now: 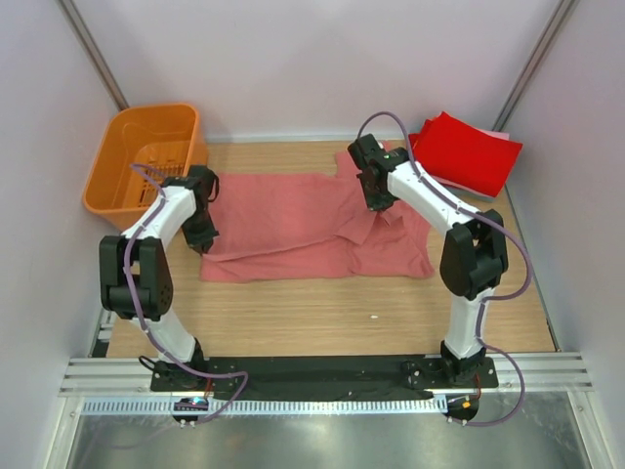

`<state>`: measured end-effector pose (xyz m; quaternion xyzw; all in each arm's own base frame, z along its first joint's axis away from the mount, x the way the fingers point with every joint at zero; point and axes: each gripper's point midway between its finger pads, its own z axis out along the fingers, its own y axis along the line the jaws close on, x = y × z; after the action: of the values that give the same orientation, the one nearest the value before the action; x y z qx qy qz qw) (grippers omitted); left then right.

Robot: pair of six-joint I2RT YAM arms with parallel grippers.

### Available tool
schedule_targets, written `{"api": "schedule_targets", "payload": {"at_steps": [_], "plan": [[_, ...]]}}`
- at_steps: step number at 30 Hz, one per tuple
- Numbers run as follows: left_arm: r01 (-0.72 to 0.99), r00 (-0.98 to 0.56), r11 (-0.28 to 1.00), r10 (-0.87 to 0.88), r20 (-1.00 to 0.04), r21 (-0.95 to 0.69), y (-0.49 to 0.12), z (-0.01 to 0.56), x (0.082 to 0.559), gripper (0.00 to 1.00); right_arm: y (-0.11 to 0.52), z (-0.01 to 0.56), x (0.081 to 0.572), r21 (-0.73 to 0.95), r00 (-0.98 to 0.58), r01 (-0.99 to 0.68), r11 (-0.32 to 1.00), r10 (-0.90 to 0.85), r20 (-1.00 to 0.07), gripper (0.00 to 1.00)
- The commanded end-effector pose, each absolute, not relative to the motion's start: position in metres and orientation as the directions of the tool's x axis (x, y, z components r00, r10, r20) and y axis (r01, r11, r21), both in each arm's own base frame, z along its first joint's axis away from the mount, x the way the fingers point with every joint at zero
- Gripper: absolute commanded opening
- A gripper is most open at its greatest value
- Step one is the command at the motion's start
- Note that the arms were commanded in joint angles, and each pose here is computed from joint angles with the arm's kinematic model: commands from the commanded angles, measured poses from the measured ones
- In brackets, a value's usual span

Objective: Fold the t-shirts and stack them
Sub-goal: Fold the tshirt

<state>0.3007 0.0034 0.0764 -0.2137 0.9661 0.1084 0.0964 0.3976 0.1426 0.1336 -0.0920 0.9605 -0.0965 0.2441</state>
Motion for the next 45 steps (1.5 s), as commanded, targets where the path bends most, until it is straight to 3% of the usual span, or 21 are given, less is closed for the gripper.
{"api": "schedule_targets", "payload": {"at_steps": [1,4,7,9,10,11,14,17,21,24,25,29,34,41,45], "plan": [[-0.47,-0.865,0.859,-0.402,-0.302,0.202,0.019,0.088,0.319,0.04,0.136,0.14,0.411,-0.278,-0.843,-0.109,0.954,-0.237,-0.482,0.01],[-0.469,-0.864,0.855,-0.393,-0.315,0.222,0.024,0.091,0.325,0.08,0.132,0.137,0.42,-0.316,-0.841,-0.093,0.944,-0.244,-0.482,0.01],[-0.455,-0.875,0.865,-0.39,-0.287,0.212,0.019,0.086,0.328,0.21,0.131,0.136,0.431,-0.31,-0.84,-0.09,0.947,-0.239,-0.487,0.01],[-0.451,-0.876,0.872,-0.392,-0.282,0.189,0.013,0.087,0.333,0.4,0.124,0.127,0.438,-0.315,-0.856,-0.06,0.947,-0.211,-0.472,0.04],[-0.444,-0.878,0.877,-0.384,-0.286,0.183,0.009,0.09,0.335,0.46,0.124,0.131,0.443,-0.308,-0.855,-0.046,0.95,-0.197,-0.48,0.11],[-0.442,-0.876,0.879,-0.379,-0.3,0.18,0.007,0.095,0.338,0.53,0.12,0.124,0.446,-0.318,-0.864,-0.037,0.947,-0.191,-0.465,0.4],[-0.434,-0.867,0.887,-0.363,-0.34,0.159,-0.001,0.114,0.341,0.56,0.108,0.137,0.457,-0.367,-0.853,0.015,0.93,-0.18,-0.489,0.78],[-0.428,-0.859,0.891,-0.35,-0.374,0.15,-0.005,0.131,0.331,0.56,0.097,0.154,0.456,-0.365,-0.84,0.064,0.929,-0.147,-0.522,0.9],[-0.447,-0.815,0.893,-0.379,-0.439,0.058,-0.012,0.142,0.311,0.6,0.089,0.18,0.427,-0.175,-0.791,0.131,0.976,-0.004,-0.612,0.93],[-0.449,-0.788,0.887,-0.449,-0.421,-0.108,-0.033,0.133,0.294,0.7,0.087,0.185,0.392,0.065,-0.763,0.125,0.99,0.138,-0.632,0.93],[-0.43,-0.813,0.887,-0.462,-0.354,-0.171,-0.049,0.117,0.28,0.73,0.087,0.182,0.383,0.136,-0.755,0.149,0.98,0.201,-0.624,0.93],[-0.476,-0.775,0.831,-0.552,-0.308,-0.289,-0.066,0.101,0.266,0.74,0.079,0.177,0.341,0.302,-0.696,0.218,0.928,0.365,-0.619,0.93],[-0.552,-0.725,0.792,-0.61,-0.32,-0.26,-0.055,0.08,0.258,0.69,0.06,0.147,0.294,0.388,-0.644,0.346,0.854,0.517,-0.564,0.92],[-0.631,-0.64,0.746,-0.656,-0.4,-0.213,-0.033,0.065,0.256,0.69,0.045,0.101,0.275,0.395,-0.672,0.43,0.812,0.58,-0.46,0.87],[-0.652,-0.622,0.738,-0.653,-0.432,-0.176,-0.023,0.058,0.256,0.7,0.031,0.088,0.28,0.421,-0.643,0.467,0.778,0.625,-0.442,0.78]]}}
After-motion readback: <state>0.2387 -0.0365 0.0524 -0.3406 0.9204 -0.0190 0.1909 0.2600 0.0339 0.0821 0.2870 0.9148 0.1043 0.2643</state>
